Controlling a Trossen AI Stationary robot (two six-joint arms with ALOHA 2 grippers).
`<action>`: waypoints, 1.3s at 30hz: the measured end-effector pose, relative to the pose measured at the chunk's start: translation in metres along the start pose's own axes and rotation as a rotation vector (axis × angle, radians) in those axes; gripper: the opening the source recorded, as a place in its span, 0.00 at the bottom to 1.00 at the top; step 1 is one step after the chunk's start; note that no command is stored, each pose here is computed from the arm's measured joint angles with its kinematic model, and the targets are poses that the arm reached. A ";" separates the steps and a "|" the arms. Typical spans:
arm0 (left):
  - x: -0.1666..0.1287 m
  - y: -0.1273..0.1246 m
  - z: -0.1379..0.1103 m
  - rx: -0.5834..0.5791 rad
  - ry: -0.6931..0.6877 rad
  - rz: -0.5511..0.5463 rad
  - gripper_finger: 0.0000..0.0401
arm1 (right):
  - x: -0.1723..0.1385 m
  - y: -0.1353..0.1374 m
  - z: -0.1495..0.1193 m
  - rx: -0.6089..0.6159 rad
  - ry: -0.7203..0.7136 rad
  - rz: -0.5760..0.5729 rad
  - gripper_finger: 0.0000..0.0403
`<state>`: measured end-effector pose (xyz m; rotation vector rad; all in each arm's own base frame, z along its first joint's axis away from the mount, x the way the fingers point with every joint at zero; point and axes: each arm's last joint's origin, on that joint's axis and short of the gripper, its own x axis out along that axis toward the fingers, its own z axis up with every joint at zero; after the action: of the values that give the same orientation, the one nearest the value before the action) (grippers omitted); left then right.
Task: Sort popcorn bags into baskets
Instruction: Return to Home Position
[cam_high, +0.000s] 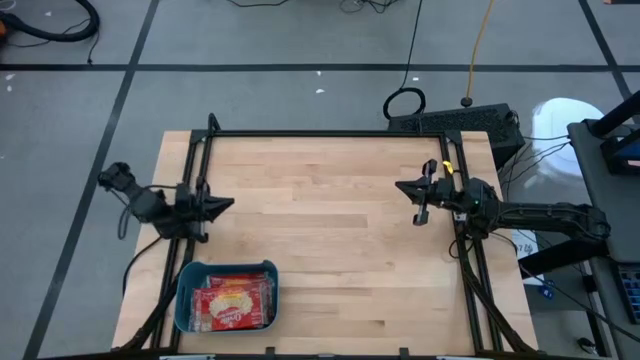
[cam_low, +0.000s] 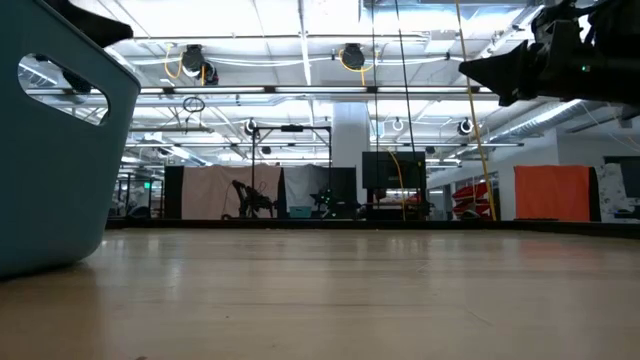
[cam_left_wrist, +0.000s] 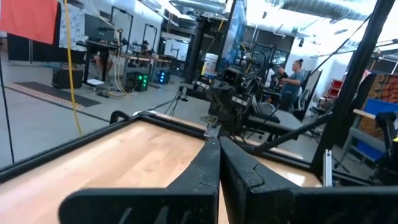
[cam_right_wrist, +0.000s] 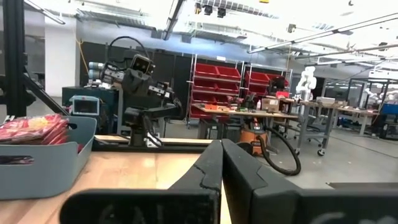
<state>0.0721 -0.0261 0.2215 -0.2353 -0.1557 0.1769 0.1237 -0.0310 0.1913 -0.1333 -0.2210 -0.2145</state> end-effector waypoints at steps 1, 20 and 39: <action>0.001 0.001 -0.004 -0.001 0.000 0.000 0.01 | 0.000 0.000 0.000 0.000 0.000 -0.001 0.00; 0.023 0.035 -0.038 0.059 -0.017 0.064 0.01 | -0.001 0.000 0.002 0.002 -0.021 0.023 0.00; 0.024 0.048 -0.036 0.050 -0.031 0.154 0.01 | -0.007 0.004 0.007 0.022 -0.035 -0.025 0.00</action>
<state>0.0946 0.0162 0.1784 -0.1947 -0.1636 0.3369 0.1167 -0.0251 0.1958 -0.1125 -0.2601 -0.2350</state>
